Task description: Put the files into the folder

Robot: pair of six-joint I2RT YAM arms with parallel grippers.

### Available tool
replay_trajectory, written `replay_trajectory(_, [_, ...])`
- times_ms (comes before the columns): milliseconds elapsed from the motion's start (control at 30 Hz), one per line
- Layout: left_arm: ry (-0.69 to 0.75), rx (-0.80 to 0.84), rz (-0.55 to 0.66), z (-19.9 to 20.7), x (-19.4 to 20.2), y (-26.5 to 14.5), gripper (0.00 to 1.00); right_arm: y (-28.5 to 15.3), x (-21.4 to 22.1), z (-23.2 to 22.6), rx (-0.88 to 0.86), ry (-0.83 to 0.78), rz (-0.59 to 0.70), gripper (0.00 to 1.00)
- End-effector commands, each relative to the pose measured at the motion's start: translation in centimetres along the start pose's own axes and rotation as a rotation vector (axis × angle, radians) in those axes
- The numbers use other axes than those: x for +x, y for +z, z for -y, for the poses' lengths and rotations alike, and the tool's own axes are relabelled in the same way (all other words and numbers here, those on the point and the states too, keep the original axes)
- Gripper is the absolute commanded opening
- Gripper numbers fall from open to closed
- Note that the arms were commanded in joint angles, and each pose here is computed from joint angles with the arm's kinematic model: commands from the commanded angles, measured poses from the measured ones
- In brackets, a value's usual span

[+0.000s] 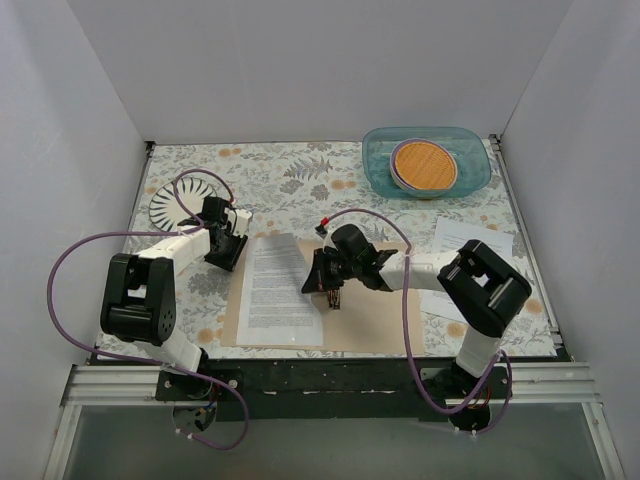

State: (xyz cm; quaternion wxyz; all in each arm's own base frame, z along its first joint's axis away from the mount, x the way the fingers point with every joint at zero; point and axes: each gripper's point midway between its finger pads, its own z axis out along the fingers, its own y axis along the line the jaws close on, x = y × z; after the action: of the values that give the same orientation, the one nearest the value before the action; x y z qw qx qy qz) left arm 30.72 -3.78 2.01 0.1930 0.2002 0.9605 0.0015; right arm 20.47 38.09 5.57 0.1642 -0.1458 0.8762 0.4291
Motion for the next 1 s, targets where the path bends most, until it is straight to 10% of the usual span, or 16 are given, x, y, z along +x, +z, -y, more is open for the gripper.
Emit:
replay_trajectory(0, [-0.010, 0.049, -0.085, 1.3, 2.8, 0.2, 0.32, 0.1, -0.7, -0.5, 0.011, 0.020, 0.043, 0.01])
replay_trajectory(967, [-0.037, 0.073, -0.073, 2.0, 3.1, -0.3, 0.30, 1.1, 0.2, 0.5, 0.077, 0.247, 0.045, 0.01])
